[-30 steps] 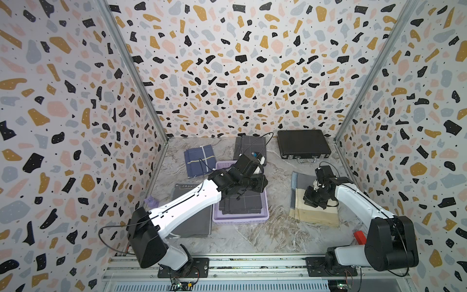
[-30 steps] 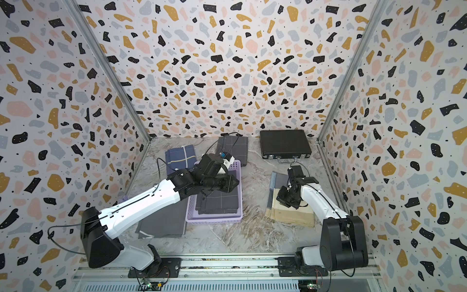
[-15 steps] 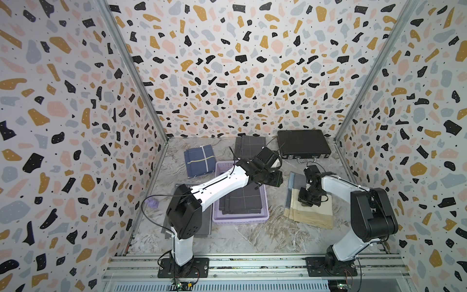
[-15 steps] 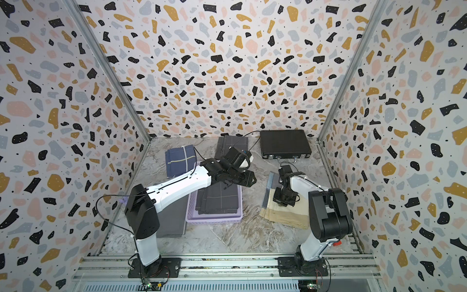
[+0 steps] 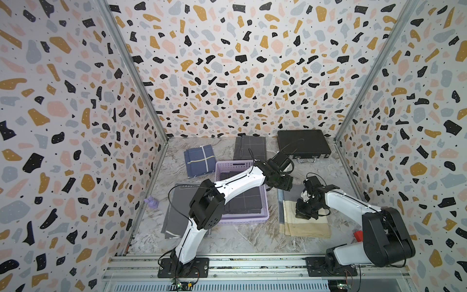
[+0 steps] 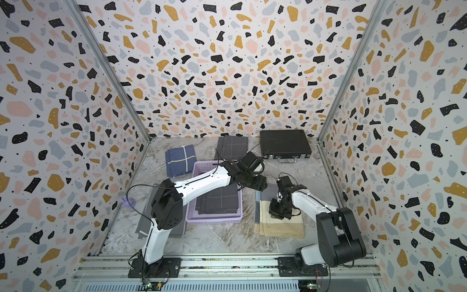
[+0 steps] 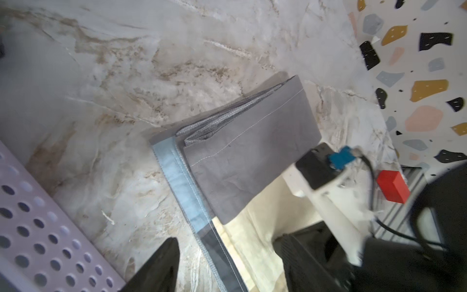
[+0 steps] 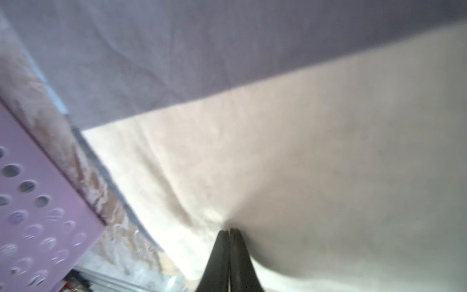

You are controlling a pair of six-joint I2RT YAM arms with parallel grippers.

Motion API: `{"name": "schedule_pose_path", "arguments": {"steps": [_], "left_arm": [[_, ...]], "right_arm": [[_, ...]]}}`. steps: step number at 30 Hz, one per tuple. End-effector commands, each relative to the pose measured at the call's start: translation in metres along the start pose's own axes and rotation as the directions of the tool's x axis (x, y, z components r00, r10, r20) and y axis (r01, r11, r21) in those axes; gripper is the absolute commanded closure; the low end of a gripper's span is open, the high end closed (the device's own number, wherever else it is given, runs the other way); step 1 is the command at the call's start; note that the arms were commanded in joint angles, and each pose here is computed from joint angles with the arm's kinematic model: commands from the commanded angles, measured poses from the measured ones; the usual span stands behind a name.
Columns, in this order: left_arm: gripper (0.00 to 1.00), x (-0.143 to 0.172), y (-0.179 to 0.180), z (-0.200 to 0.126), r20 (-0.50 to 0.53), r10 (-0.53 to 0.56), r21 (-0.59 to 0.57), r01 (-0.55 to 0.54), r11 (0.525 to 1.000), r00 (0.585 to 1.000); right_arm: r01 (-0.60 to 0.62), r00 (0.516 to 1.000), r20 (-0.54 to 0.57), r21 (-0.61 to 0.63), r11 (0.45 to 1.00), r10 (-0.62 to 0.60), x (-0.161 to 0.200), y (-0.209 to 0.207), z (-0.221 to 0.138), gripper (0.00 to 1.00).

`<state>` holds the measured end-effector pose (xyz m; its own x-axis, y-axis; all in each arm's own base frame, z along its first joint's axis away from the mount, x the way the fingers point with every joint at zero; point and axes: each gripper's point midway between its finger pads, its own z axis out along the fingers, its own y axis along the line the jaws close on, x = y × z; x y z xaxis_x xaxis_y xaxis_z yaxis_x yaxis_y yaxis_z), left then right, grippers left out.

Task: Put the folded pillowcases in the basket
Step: Move the pillowcase to the center of the board, then pick up the pillowcase from the center of the board.

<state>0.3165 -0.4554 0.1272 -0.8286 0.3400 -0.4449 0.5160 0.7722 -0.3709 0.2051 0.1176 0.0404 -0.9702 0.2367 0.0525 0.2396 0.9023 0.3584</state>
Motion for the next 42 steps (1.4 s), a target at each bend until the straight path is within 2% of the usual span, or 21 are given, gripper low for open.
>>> {"name": "schedule_pose_path", "arguments": {"steps": [1, 4, 6, 8, 14, 17, 24, 26, 29, 33, 35, 36, 38, 42], "left_arm": [[0.3, -0.006, 0.009, 0.009, 0.019, 0.012, -0.067, -0.011, 0.998, 1.0], [0.26, -0.001, 0.019, 0.021, 0.008, -0.011, -0.105, 0.012, 0.994, 1.0], [0.22, 0.001, 0.024, 0.028, 0.0, -0.023, -0.129, 0.023, 0.991, 1.0], [0.2, 0.002, 0.028, 0.033, -0.003, -0.024, -0.146, 0.023, 0.989, 1.0], [0.18, -0.005, 0.032, 0.056, 0.014, -0.004, -0.157, 0.006, 0.988, 1.0], [0.17, -0.005, 0.031, 0.074, 0.006, -0.014, -0.137, 0.014, 0.991, 1.0], [0.19, 0.004, 0.049, 0.102, -0.018, -0.055, -0.178, 0.051, 0.983, 0.998], [0.25, 0.007, 0.049, 0.107, -0.034, -0.07, -0.161, 0.064, 0.985, 0.997], [0.43, 0.008, 0.046, 0.111, -0.045, -0.077, -0.133, 0.07, 0.989, 0.996], [0.81, 0.002, 0.038, 0.109, -0.03, -0.067, -0.105, 0.063, 0.992, 0.997], [0.97, -0.004, 0.037, 0.105, -0.015, -0.054, -0.107, 0.052, 0.993, 0.998], [1.0, -0.008, 0.037, 0.101, -0.001, -0.042, -0.114, 0.042, 0.993, 0.999], [1.0, -0.018, 0.037, 0.094, 0.027, -0.007, -0.131, 0.011, 0.991, 1.0], [1.0, -0.038, 0.04, 0.078, 0.052, 0.128, -0.188, -0.116, 0.975, 0.99]], "right_arm": [[-0.016, 1.0, 0.027, -0.004, 1.0, 0.016, 0.019, 0.001, -0.033, 0.67], [-0.011, 0.986, 0.165, 0.112, 0.994, -0.008, 0.014, -0.019, -0.065, 0.46], [-0.01, 0.976, 0.215, 0.15, 0.989, -0.023, 0.011, -0.024, -0.078, 0.37], [-0.011, 0.973, 0.231, 0.153, 0.988, -0.025, 0.01, -0.025, -0.082, 0.33], [-0.019, 0.975, 0.222, 0.146, 0.989, -0.014, 0.013, -0.027, -0.079, 0.31], [-0.012, 0.977, 0.212, 0.154, 0.988, -0.021, 0.015, -0.028, -0.08, 0.31], [-0.009, 0.972, 0.234, 0.17, 0.985, -0.032, 0.015, -0.032, -0.087, 0.31], [-0.009, 0.972, 0.231, 0.176, 0.984, -0.032, 0.015, -0.035, -0.086, 0.31], [-0.014, 0.975, 0.22, 0.175, 0.985, -0.025, 0.016, -0.037, -0.083, 0.31], [-0.026, 0.976, 0.216, 0.183, 0.983, -0.014, 0.018, -0.043, -0.08, 0.32], [-0.047, 0.977, 0.214, 0.182, 0.982, 0.007, 0.019, -0.044, -0.078, 0.32], [-0.059, 0.977, 0.213, 0.181, 0.982, 0.019, 0.019, -0.045, -0.077, 0.32], [-0.072, 0.974, 0.226, 0.191, 0.979, 0.027, 0.016, -0.046, -0.077, 0.32], [-0.1, 0.968, 0.249, 0.266, 0.959, 0.032, 0.005, -0.058, -0.079, 0.3]]}}
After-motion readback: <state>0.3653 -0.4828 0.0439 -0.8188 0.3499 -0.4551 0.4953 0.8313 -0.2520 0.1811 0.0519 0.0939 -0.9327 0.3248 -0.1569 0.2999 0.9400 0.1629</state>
